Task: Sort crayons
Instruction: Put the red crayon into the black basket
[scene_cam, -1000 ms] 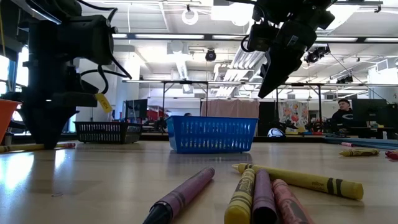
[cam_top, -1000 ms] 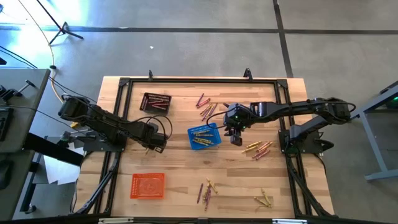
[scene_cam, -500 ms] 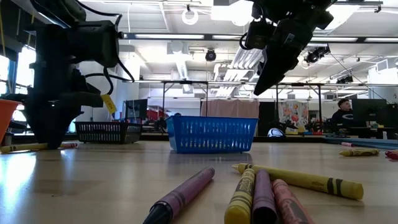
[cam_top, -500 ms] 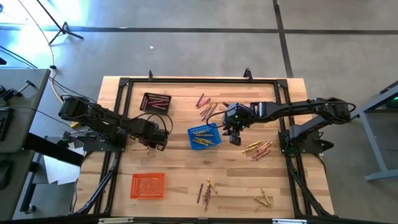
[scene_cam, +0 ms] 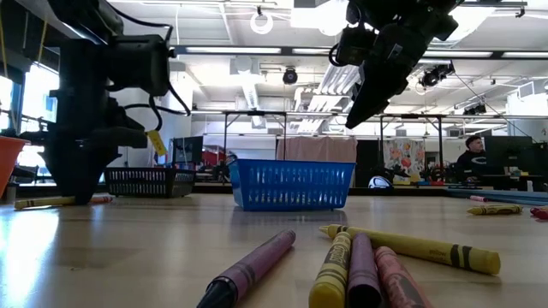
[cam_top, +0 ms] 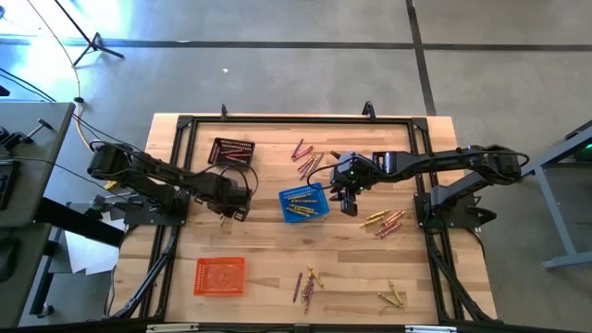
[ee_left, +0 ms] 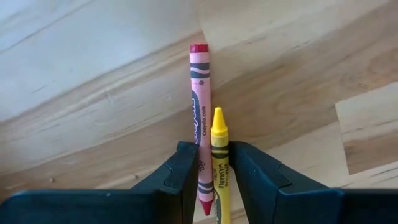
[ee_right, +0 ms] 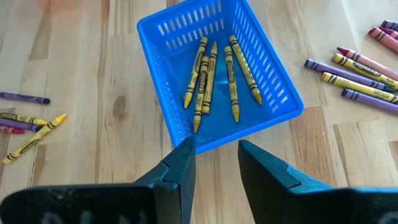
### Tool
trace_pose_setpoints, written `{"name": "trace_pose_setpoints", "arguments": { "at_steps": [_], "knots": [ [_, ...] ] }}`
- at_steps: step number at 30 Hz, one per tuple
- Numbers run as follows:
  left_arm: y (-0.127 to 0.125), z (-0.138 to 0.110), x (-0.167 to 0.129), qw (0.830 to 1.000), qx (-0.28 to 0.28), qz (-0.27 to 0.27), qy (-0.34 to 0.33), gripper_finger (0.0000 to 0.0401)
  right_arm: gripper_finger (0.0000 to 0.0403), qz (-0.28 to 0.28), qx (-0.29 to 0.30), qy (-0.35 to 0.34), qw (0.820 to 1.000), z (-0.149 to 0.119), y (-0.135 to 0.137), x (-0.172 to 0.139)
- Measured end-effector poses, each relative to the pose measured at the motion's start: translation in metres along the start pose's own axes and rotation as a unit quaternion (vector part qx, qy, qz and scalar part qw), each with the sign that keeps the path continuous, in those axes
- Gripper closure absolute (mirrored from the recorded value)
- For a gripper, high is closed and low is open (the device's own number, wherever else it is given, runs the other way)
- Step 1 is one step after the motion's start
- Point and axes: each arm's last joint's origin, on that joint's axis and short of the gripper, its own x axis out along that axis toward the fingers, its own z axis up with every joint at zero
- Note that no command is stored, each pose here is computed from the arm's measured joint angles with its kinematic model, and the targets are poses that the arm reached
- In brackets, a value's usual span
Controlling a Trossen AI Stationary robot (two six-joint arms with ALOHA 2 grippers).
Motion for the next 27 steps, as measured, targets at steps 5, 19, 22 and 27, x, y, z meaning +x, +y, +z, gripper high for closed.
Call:
{"name": "trace_pose_setpoints", "arguments": {
  "at_steps": [5, 19, 22, 27],
  "knots": [
    [-0.010, -0.001, -0.008, 1.000, 0.024, -0.012, 0.002, 0.0307, 0.0295, 0.000, 0.000, 0.000, 1.000, 0.000, 0.000, 0.000],
    [-0.018, 0.011, -0.015, 0.998, 0.015, -0.052, -0.024, 0.0287, 0.0295, -0.001, -0.003, -0.003, 1.000, 0.001, 0.000, 0.000],
    [-0.016, 0.015, -0.014, 0.998, 0.014, -0.045, -0.036, 0.0286, 0.0295, -0.001, -0.004, -0.003, 1.000, 0.001, 0.000, 0.000],
    [-0.010, 0.022, -0.010, 0.998, 0.009, -0.038, -0.040, 0.0286, 0.0295, -0.001, -0.004, -0.003, 1.000, 0.001, 0.000, 0.000]
  ]
}}
